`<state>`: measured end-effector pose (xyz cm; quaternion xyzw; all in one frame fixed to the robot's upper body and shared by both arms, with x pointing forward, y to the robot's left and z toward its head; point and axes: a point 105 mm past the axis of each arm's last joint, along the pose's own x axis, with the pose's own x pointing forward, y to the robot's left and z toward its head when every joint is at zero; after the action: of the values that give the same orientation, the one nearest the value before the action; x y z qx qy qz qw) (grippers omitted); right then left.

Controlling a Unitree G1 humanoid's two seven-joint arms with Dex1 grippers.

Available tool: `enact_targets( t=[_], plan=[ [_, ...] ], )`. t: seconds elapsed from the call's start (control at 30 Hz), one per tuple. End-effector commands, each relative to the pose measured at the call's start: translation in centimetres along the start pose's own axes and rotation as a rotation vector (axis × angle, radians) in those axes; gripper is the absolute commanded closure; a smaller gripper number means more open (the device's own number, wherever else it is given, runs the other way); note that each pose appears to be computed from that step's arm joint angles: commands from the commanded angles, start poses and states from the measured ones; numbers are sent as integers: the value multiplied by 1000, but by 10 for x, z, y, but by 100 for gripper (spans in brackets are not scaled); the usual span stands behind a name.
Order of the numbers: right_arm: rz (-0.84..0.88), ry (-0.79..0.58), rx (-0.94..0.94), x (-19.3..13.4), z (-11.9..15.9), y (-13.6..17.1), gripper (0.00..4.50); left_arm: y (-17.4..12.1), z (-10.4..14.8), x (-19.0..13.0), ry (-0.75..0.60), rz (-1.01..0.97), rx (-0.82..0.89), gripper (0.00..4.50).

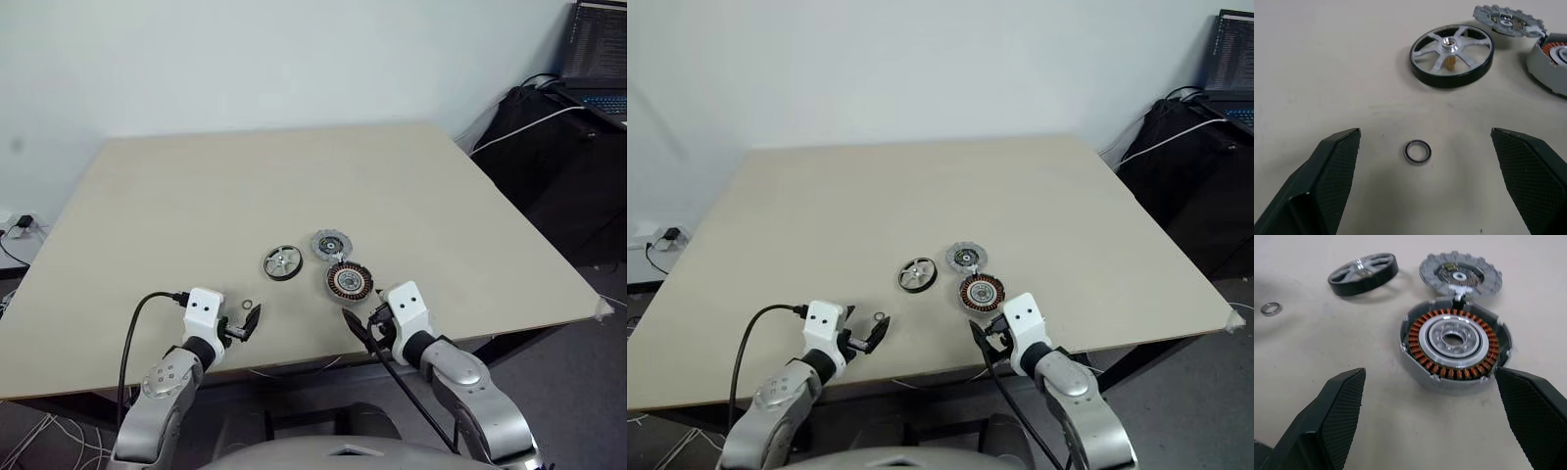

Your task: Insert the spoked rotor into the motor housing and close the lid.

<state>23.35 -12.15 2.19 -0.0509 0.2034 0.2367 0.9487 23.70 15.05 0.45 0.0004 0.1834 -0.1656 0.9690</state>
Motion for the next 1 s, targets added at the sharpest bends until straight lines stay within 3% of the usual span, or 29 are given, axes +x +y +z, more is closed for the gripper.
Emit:
enact_targets(
  t=[0.03,0.43,1.0],
  plan=[
    [-14,-56,-17,0,12,-3,1,3,9,0,-33,14,16,0],
    [-23,-52,-13,-1,10,-3,1,2,3,3,-12,30,14,0],
    [-32,-67,-9,0,14,-3,1,-5,-1,47,74,-29,97,0]
  ],
)
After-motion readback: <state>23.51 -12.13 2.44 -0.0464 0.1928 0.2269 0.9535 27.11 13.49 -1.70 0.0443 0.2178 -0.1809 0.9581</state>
